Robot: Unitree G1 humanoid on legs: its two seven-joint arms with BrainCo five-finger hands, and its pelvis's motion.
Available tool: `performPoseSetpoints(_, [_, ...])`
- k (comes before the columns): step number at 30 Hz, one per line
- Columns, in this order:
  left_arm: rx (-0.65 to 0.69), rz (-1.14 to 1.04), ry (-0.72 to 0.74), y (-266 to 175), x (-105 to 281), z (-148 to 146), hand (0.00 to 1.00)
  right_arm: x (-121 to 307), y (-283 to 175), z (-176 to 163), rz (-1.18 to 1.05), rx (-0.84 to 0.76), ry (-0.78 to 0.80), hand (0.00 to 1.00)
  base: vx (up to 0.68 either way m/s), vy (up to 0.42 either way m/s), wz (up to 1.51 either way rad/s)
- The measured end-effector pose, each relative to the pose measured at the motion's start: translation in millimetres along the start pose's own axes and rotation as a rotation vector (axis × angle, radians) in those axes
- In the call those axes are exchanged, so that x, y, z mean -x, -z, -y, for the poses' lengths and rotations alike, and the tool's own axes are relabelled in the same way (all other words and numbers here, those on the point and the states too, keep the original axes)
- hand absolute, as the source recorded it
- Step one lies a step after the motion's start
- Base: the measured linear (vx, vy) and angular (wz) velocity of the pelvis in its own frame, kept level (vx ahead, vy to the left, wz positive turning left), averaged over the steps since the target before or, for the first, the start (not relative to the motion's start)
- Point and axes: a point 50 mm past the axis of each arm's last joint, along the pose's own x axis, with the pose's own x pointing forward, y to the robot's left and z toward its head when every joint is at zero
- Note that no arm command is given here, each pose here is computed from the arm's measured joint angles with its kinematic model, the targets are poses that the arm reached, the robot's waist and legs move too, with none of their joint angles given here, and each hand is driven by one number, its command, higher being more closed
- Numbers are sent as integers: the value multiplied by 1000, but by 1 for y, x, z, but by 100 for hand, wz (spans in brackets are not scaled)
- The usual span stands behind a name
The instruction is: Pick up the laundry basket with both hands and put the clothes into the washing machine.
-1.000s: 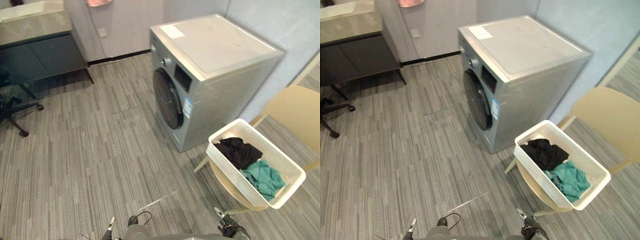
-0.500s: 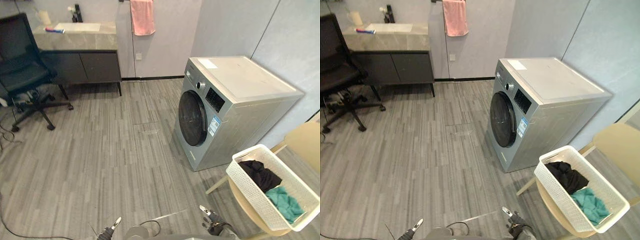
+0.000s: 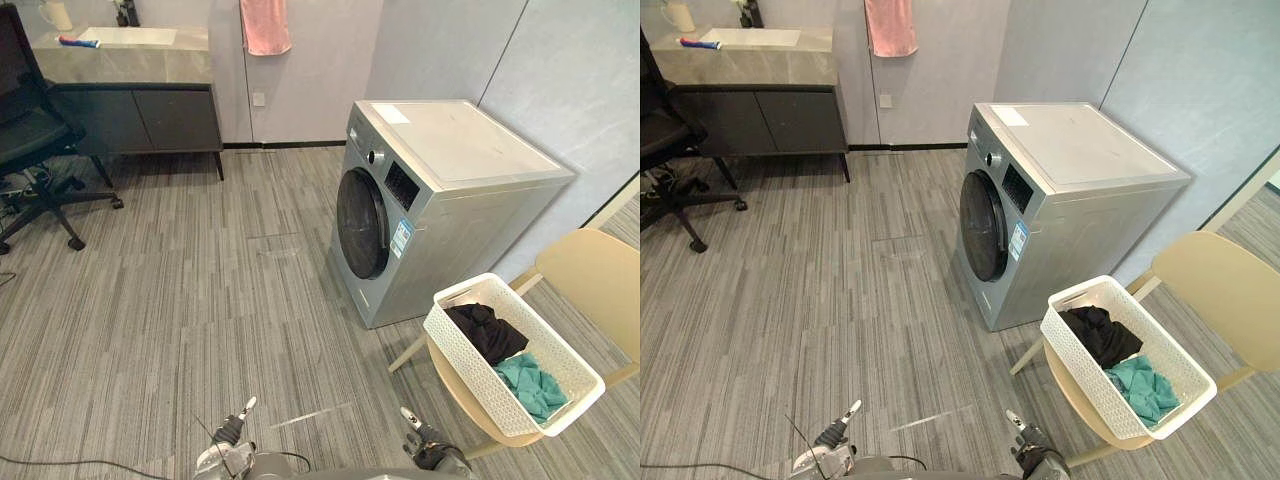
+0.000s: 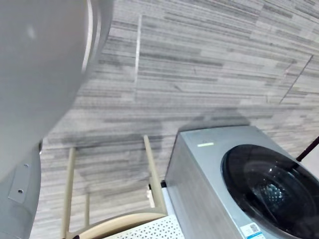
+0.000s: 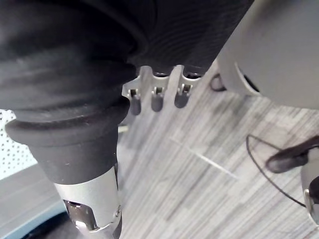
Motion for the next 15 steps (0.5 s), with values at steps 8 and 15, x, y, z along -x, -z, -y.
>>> performPoseSetpoints(8, [105,-53,-82,27,8,-25,0,0,10,-12,-36,86,-40,0,26,79,-82])
performPoseSetpoints(15, [203,-116,-166,53,18,-42,0,4,19,-3,-53,206,-44,0,176,377,-40])
